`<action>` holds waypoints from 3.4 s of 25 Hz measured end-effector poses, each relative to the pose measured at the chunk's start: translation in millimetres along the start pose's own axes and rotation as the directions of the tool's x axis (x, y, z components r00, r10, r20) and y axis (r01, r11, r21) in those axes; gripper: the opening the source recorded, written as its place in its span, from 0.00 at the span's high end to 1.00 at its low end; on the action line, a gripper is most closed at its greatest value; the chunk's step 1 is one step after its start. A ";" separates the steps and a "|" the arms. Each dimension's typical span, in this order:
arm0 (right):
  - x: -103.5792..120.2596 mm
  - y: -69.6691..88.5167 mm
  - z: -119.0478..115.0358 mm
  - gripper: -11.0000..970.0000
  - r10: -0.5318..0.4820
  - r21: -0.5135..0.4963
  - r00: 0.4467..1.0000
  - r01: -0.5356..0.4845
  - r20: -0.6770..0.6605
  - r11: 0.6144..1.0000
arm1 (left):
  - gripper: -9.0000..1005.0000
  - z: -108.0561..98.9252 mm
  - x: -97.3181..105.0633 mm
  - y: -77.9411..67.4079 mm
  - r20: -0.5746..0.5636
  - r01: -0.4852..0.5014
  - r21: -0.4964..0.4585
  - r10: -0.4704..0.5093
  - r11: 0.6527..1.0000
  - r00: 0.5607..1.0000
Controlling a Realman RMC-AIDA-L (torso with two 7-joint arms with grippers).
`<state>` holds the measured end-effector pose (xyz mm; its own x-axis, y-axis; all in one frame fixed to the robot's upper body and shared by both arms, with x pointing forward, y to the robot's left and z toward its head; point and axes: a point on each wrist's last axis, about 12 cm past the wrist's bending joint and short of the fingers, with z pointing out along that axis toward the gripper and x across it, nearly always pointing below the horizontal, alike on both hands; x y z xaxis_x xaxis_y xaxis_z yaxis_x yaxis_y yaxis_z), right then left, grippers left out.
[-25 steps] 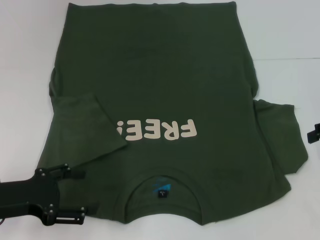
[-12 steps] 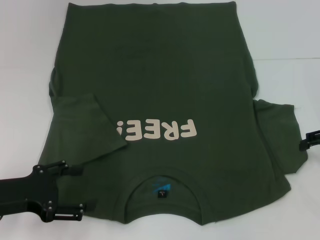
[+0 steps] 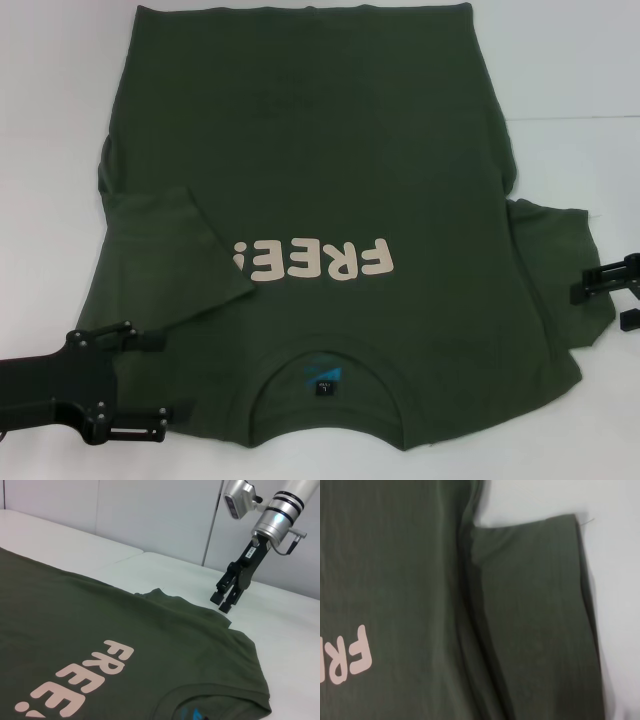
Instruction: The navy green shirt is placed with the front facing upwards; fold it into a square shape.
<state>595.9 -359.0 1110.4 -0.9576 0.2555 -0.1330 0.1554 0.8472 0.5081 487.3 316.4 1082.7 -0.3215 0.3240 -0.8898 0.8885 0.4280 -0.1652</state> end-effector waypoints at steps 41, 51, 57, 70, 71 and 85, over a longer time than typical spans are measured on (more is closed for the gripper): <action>3.5 6.6 12.3 0.10 -0.010 -0.027 1.000 0.010 0.004 1.000 | 0.05 4.2 -1.3 -1.0 -0.001 -0.003 0.012 0.003 1.000 1.000; 3.9 4.4 11.2 0.11 0.014 -0.024 1.000 -0.014 0.004 1.000 | 0.06 3.9 -0.8 -1.1 -0.002 0.001 0.011 0.000 1.000 1.000; 3.9 3.1 9.6 0.20 0.013 -0.015 1.000 -0.013 0.002 1.000 | 0.05 4.7 -0.9 -1.2 -0.002 0.003 0.013 -0.003 1.000 1.000; 5.1 3.0 10.7 0.87 -0.002 0.002 1.000 0.002 -0.012 1.000 | 0.05 4.9 -0.7 -1.5 -0.002 0.005 0.013 -0.005 1.000 1.000; 5.1 2.8 10.7 0.89 -0.005 0.003 1.000 0.005 -0.011 1.000 | 0.05 4.9 -0.7 -1.5 -0.002 0.005 0.013 -0.005 1.000 1.000; 0.9 2.3 6.2 0.96 -0.043 -0.005 0.999 0.043 0.024 0.999 | 0.05 4.4 -0.2 -1.6 -0.002 0.008 0.011 -0.008 1.000 1.000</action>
<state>596.9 -353.9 1106.2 -0.9572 0.2301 -0.1754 0.1128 0.8550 0.5062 487.4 311.9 1081.3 -0.3289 0.3226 -0.8876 0.8896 0.4213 -0.1765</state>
